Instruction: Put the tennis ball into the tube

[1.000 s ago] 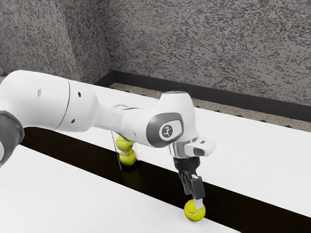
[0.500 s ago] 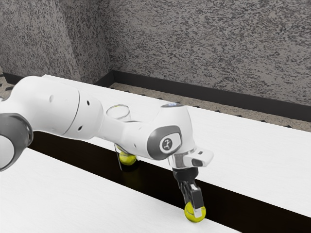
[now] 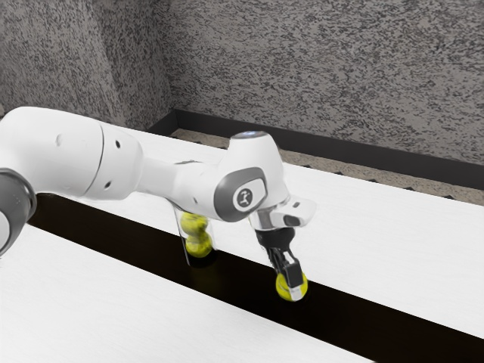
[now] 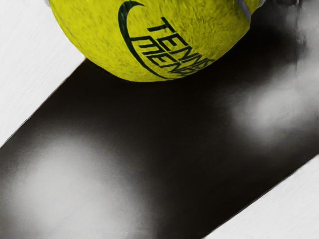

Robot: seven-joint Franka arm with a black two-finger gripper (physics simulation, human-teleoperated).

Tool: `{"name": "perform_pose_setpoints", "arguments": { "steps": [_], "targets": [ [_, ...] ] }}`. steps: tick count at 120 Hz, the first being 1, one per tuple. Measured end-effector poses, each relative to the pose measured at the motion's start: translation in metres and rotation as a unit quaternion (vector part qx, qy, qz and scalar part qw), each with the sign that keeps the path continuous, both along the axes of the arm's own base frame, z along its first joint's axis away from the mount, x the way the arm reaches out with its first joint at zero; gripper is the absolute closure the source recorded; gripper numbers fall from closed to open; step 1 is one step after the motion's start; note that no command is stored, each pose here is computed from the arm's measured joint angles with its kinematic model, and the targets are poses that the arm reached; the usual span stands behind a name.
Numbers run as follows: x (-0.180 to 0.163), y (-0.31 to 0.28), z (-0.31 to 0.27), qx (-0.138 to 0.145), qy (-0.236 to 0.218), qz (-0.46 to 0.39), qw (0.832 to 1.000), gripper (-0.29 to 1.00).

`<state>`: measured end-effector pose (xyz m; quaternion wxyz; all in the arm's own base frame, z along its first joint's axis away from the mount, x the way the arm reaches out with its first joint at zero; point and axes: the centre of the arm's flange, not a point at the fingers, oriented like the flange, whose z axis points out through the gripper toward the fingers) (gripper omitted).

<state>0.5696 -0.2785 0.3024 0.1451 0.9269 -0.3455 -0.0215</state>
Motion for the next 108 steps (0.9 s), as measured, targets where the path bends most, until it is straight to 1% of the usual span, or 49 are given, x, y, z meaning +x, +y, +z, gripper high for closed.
{"name": "perform_pose_setpoints", "arguments": {
  "steps": [17, 25, 35, 46, 53, 63, 77, 90, 108],
  "targets": [
    [0.025, 0.063, 0.069, 0.02, -0.061, 0.032, 0.997, 0.34],
    [0.034, 0.089, 0.093, 0.031, -0.081, 0.043, 0.995, 0.34],
    [0.053, 0.118, 0.133, 0.042, -0.111, 0.057, 0.991, 0.35],
    [0.068, 0.152, 0.166, 0.057, -0.126, 0.074, 0.988, 0.35],
    [0.07, 0.167, 0.19, 0.07, -0.134, 0.078, 0.985, 0.35],
    [0.063, 0.194, 0.22, 0.087, -0.138, 0.092, 0.982, 0.35],
    [0.05, 0.23, 0.242, 0.106, -0.131, 0.112, 0.979, 0.34],
    [0.041, 0.246, 0.243, 0.116, -0.114, 0.119, 0.979, 0.34],
    [0.032, 0.246, 0.235, 0.122, -0.094, 0.115, 0.981, 0.33]
  ]
}}
